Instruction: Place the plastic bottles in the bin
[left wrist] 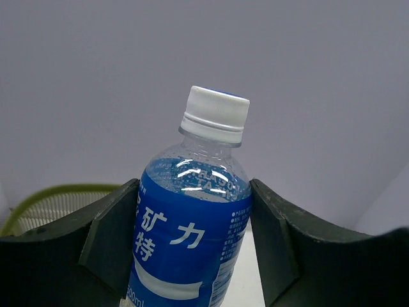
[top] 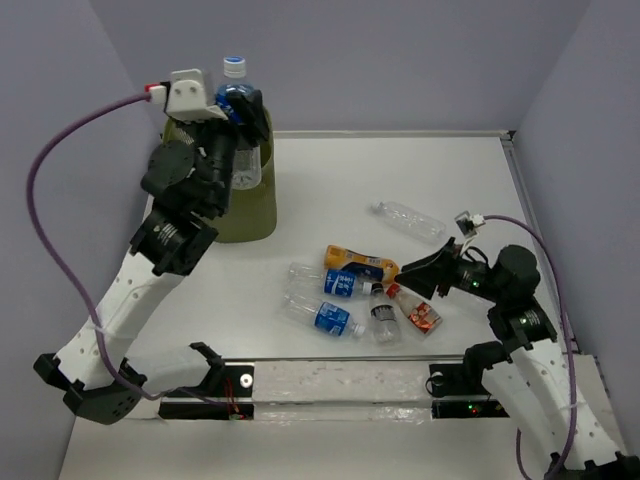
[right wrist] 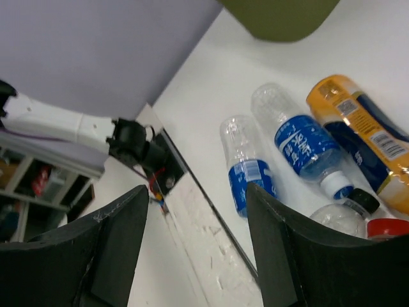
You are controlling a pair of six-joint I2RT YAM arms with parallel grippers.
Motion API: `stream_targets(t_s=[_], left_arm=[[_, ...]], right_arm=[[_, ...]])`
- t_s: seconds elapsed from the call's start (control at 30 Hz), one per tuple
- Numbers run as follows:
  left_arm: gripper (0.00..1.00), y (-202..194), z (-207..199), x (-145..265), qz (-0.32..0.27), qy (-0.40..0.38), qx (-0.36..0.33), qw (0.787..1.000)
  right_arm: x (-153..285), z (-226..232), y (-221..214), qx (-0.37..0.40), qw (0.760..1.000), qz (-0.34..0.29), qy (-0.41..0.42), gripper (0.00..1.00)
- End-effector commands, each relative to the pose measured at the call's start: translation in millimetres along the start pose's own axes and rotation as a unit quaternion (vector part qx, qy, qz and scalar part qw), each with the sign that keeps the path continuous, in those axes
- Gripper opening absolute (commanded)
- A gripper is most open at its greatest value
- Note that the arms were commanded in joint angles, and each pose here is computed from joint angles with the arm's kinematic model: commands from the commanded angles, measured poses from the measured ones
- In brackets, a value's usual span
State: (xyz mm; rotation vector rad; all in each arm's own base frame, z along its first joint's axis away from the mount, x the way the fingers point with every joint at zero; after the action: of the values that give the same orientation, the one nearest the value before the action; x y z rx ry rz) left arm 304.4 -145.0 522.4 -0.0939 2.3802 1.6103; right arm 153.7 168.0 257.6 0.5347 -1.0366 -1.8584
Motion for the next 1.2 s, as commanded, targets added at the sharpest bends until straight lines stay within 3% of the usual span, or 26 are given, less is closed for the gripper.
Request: stream_targets(t_s=[0.0, 0.17, 0.33, 0.5, 0.77, 0.8, 0.9, 0.93, 1.03, 1.17], left_arm=[[0.37, 60.8, 19.3, -11.4, -0.099, 0.029, 0.029, 0.994], [0.38, 89.9, 57.2, -39.8, -0.163, 0.067, 0.048, 0.983], [0.38, 81.7, 101.9, -80.8, -0.176, 0.106, 0.033, 0.978], [0.39, 58.4, 129.1, -109.8, -0.179, 0.122, 0.03, 0.976], [0.44, 7.8, 161.6, -127.0, -0.163, 0.156, 0.006, 0.974], [0.47, 5.3, 162.6, -126.2, -0.165, 0.155, 0.009, 0.974], [0.67, -14.1, 169.8, -123.8, -0.156, 0.159, 0.01, 0.975], [0.8, -14.9, 171.1, -121.4, -0.157, 0.162, 0.012, 0.974], [0.99, -21.8, 172.0, -117.4, -0.149, 0.159, 0.013, 0.976], [0.99, -12.8, 165.8, -108.4, -0.154, 0.147, 0.019, 0.977]], right_arm=[[-34.4, 24.5, 5.4, 0.082, 0.996, 0.017, 0.026, 0.68], [-92.6, 31.1, -37.9, 0.147, 0.98, 0.131, -0.019, 0.71], [-126.4, 41.0, -89.5, 0.225, 0.948, 0.225, -0.025, 0.78], [-147.5, 26.8, -116.3, 0.287, 0.915, 0.275, -0.073, 0.78], [-166.3, 7.5, -137.0, 0.314, 0.891, 0.307, -0.117, 0.79], [-168.8, 4.4, -139.2, 0.318, 0.887, 0.311, -0.121, 0.79], [-172.2, 3.8, -146.8, 0.325, 0.879, 0.328, -0.119, 0.81], [-171.5, 2.5, -149.0, 0.328, 0.875, 0.336, -0.119, 0.81], [-173.7, 6.1, -161.2, 0.33, 0.869, 0.352, -0.107, 0.81], [-175.3, 2.4, -174.7, 0.327, 0.864, 0.367, -0.11, 0.81]])
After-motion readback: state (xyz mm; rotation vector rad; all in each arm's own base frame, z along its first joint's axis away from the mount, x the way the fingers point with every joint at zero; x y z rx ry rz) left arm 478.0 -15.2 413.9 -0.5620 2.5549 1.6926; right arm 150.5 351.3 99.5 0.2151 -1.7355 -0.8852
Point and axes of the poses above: each gripper's point midway between its finger pads, its own x axis back along the fingers, its own z axis along the line the jaws close on, y = z × x, the point moved 2 cm from there along x, back along the fingers, and after that the axes turned 8 degrees about x, right-handed, at the moved point
